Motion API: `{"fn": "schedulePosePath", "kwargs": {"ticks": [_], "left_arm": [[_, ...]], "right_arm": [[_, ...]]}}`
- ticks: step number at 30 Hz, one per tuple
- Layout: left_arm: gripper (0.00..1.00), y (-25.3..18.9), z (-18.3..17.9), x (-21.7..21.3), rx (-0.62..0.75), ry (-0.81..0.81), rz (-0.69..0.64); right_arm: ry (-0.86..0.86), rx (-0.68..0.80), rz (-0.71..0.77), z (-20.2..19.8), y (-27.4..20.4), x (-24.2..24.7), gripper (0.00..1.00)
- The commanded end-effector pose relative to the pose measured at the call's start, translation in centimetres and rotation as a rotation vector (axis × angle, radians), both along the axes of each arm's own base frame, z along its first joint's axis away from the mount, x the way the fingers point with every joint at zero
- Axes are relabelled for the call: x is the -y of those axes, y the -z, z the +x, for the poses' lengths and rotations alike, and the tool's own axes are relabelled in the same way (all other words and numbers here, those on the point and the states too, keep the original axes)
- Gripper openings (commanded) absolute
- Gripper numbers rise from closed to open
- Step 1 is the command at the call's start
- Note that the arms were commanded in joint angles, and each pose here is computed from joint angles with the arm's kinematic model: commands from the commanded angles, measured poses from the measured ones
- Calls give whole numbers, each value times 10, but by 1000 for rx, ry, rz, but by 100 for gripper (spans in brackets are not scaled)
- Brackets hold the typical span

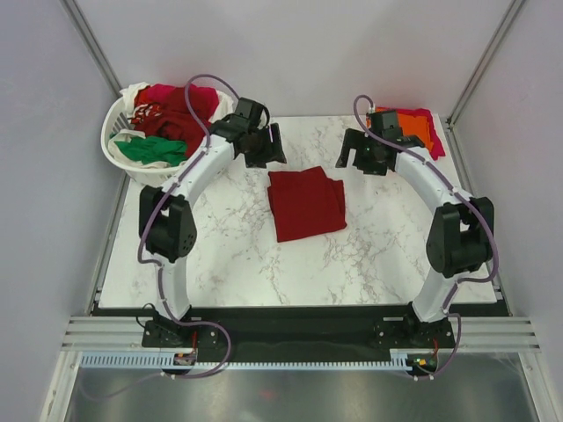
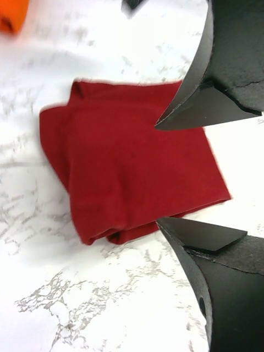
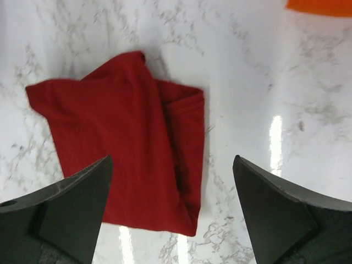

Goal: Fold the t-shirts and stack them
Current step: Fold the tshirt

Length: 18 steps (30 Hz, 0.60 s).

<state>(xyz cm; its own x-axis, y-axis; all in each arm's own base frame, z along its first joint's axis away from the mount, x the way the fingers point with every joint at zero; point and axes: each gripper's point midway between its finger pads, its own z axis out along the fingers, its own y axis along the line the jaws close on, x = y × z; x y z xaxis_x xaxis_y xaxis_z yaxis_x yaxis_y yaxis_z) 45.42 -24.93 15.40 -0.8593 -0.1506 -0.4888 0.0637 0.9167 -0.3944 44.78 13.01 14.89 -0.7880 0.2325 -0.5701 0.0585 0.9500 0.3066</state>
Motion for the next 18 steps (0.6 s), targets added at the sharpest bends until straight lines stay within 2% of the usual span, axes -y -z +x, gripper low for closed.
{"fn": "schedulePosePath", "kwargs": {"ticks": [1, 3, 4, 14, 18], "left_arm": [[72, -66, -23, -6, 135, 67, -36], [71, -66, -38, -13, 129, 76, -27], [71, -81, -47, -17, 161, 82, -34], [68, -39, -127, -59, 74, 64, 34], [68, -55, -154, -74, 133, 29, 12]], "right_arm": [[-181, -82, 199, -19, 45, -36, 98], [-216, -123, 244, -28, 65, -44, 98], [-217, -122, 250, -29, 69, -45, 98], [-230, -182, 327, -33, 117, -57, 98], [-216, -210, 339, -34, 132, -59, 98]]}}
